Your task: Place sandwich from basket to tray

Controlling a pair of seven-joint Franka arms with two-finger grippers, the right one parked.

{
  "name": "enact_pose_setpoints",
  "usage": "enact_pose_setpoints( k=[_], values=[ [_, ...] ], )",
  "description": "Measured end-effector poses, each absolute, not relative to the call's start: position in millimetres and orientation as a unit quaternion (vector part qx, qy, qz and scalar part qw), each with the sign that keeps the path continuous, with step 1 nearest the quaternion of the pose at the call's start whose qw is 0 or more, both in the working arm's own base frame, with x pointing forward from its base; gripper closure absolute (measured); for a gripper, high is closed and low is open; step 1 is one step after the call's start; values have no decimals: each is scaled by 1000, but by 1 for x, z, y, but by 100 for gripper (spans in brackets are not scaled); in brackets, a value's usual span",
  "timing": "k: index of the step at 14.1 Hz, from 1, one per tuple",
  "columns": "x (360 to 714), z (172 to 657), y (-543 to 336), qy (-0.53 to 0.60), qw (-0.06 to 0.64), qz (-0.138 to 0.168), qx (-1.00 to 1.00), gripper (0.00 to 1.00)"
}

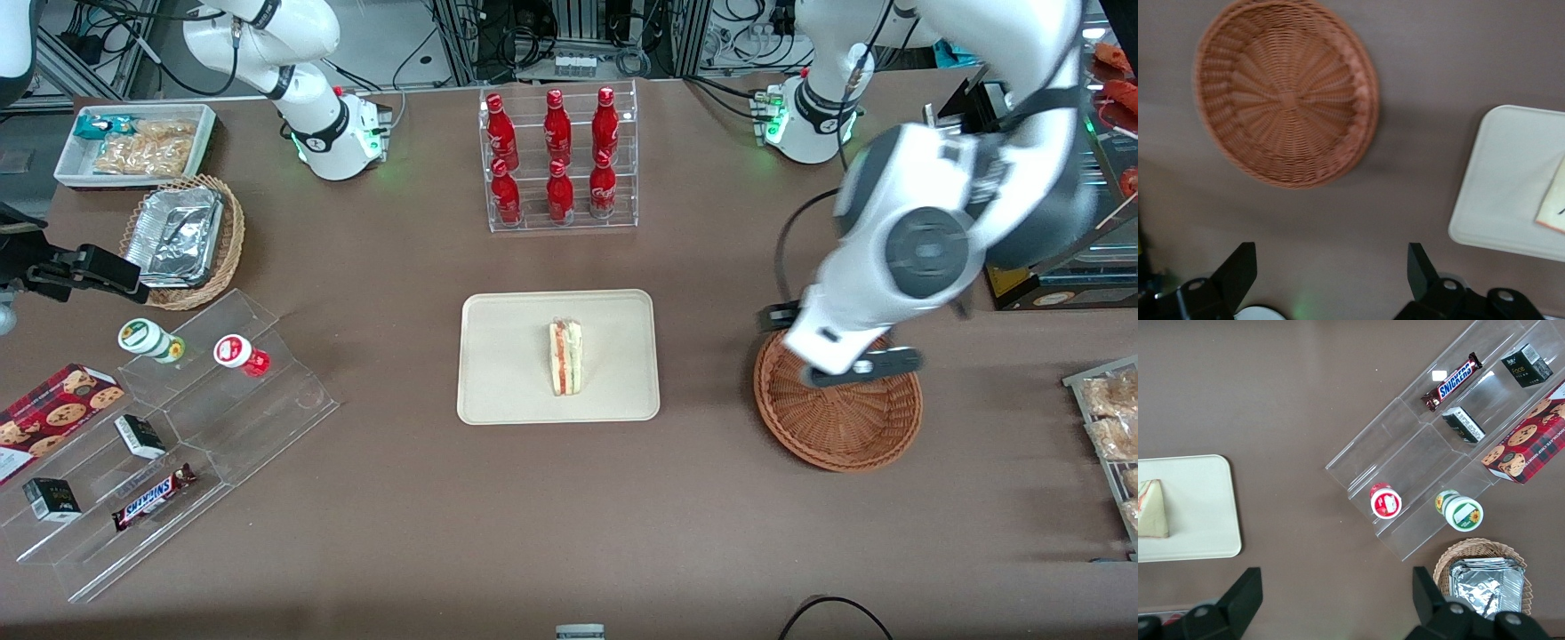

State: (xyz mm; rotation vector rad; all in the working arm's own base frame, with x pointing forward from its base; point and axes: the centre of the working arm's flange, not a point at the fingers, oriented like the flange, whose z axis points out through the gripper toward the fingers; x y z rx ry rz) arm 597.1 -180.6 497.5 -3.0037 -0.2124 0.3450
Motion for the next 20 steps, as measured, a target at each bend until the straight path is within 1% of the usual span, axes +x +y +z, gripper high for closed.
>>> enact_pose_setpoints(
  k=[2,4,8,13,16,20],
  values=[
    [592,526,-135,-72,50,111,-990,0],
    [581,558,-106,-71,45,101,-991,0],
    [560,604,-94,-70,41,70,-994,0],
    [548,626,-87,-75,40,55,-995,0],
    [546,633,-83,-45,31,52,-997,0],
    [541,641,-72,-42,18,49,-998,0]
  ],
)
